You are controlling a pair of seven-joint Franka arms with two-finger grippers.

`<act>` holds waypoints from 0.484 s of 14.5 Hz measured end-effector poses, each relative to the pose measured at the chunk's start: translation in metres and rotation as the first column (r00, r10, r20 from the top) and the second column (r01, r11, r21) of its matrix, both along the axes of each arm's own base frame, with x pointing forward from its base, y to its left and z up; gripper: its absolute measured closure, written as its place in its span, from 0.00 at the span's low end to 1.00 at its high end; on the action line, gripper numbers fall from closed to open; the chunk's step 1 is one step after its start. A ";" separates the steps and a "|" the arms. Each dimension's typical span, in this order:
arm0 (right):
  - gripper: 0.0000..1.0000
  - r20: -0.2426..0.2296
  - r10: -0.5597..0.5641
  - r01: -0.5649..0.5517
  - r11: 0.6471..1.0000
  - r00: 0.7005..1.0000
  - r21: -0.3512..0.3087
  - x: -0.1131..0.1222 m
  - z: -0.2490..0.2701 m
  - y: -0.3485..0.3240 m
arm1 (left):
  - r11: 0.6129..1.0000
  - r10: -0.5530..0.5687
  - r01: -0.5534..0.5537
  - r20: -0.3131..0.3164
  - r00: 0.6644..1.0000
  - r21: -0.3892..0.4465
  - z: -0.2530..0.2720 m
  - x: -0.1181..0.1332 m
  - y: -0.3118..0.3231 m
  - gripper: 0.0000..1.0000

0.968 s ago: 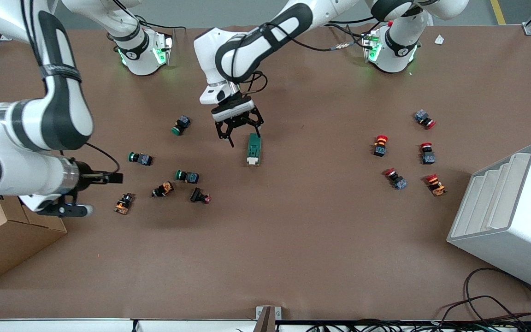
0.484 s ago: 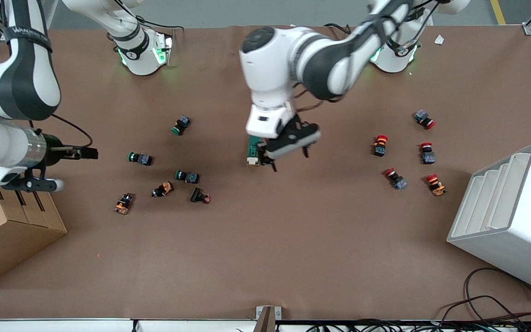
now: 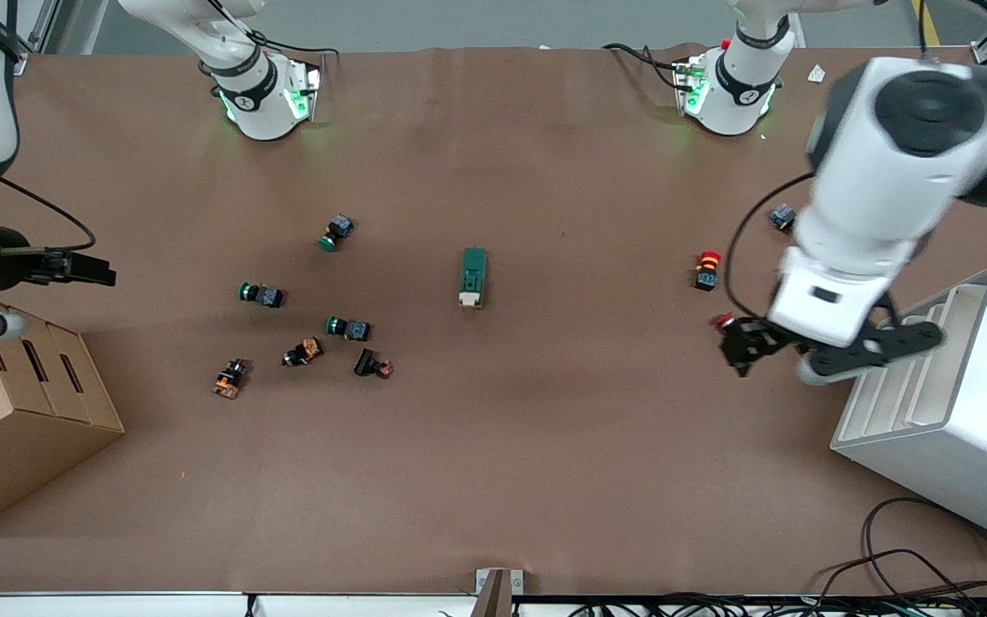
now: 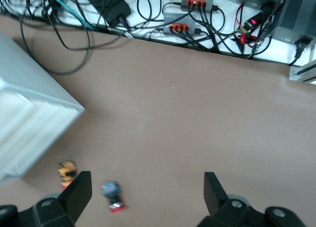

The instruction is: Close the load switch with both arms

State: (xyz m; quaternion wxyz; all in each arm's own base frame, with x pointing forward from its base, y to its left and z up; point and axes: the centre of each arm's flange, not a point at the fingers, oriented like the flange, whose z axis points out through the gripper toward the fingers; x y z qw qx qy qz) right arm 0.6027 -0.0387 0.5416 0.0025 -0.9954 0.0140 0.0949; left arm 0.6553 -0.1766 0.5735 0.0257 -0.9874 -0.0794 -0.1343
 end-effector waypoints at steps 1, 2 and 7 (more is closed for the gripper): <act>0.00 0.011 0.002 -0.001 1.000 1.000 -0.005 0.001 0.007 0.000 | 0.999 -0.033 0.033 -0.005 0.999 -0.018 0.009 0.002 0.023 0.00; 0.00 0.018 0.002 -0.002 1.000 1.000 -0.008 0.001 0.012 0.000 | 0.998 -0.055 0.055 -0.011 0.998 -0.034 0.019 0.000 0.046 0.00; 0.00 0.039 -0.007 0.007 1.000 0.999 -0.015 0.003 0.022 -0.007 | 0.986 -0.165 0.158 -0.160 0.973 -0.059 0.064 -0.046 0.144 0.00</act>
